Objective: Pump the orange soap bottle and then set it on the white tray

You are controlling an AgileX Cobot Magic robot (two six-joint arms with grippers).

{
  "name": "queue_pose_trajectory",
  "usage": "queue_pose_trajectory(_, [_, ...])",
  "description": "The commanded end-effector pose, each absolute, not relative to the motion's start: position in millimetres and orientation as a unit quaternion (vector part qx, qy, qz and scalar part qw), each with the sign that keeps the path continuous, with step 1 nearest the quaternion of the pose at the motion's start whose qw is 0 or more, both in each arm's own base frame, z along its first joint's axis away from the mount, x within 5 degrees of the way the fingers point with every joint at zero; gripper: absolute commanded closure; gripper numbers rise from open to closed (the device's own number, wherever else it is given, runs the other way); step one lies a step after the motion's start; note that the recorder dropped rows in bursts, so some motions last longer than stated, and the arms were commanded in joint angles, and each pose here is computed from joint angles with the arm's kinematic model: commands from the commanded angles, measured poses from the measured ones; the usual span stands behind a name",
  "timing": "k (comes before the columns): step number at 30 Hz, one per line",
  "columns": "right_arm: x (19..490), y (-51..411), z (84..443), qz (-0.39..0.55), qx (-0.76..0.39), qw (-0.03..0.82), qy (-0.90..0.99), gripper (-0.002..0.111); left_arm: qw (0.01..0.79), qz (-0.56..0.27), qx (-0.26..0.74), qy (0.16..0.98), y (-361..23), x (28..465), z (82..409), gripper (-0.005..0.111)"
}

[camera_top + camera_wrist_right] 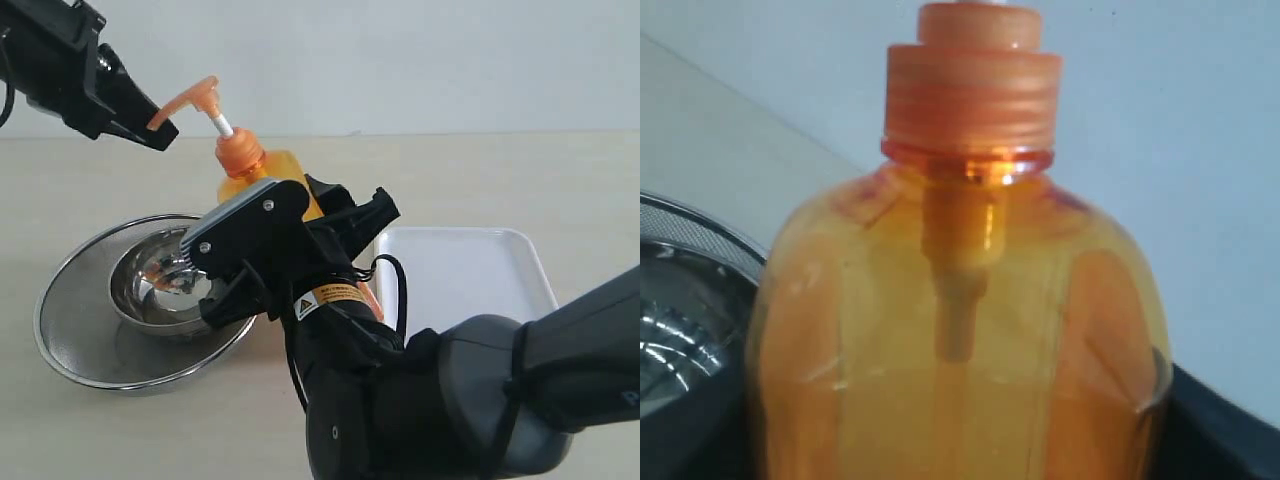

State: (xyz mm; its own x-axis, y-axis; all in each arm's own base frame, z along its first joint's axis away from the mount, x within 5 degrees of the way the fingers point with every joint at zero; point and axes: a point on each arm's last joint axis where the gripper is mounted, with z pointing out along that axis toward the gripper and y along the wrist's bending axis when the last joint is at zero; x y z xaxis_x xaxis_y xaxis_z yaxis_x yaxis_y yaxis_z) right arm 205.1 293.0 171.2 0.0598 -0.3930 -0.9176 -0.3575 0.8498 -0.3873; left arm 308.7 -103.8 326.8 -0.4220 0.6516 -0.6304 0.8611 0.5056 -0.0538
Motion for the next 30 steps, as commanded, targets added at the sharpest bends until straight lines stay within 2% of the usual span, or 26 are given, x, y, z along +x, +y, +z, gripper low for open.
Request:
queue_pose_trajectory(1, [206.7, 292.2, 183.5, -0.024, -0.263, 0.703, 0.661, 0.108, 0.287, -0.181, 0.458, 0.822, -101.1, 299.5, 335.1, 0.102])
queue_pose_trajectory(5, [206.7, 292.4, 183.1, -0.034, -0.274, 0.701, 0.658, 0.108, 0.365, -0.14, 0.433, 0.813, -95.1, 291.1, 363.5, 0.102])
queue_pose_trajectory(8, [206.8, 292.0, 182.7, -0.038, -0.276, 0.699, 0.659, 0.108, 0.415, -0.141, 0.395, 0.807, -93.6, 284.5, 382.5, 0.102])
queue_pose_trajectory(16, [206.9, 291.8, 183.0, -0.04, -0.276, 0.7, 0.657, 0.108, 0.333, -0.265, 0.422, 0.8, -107.5, 260.2, 381.6, 0.102])
queue_pose_trajectory(22, [206.9, 291.8, 183.0, -0.04, -0.276, 0.7, 0.657, 0.108, 0.299, -0.252, 0.429, 0.814, -104.6, 259.8, 373.7, 0.102])
queue_pose_trajectory(30, [206.9, 291.8, 183.0, -0.04, -0.276, 0.7, 0.657, 0.108, 0.258, -0.26, 0.42, 0.83, -108.3, 282.9, 345.2, 0.102])
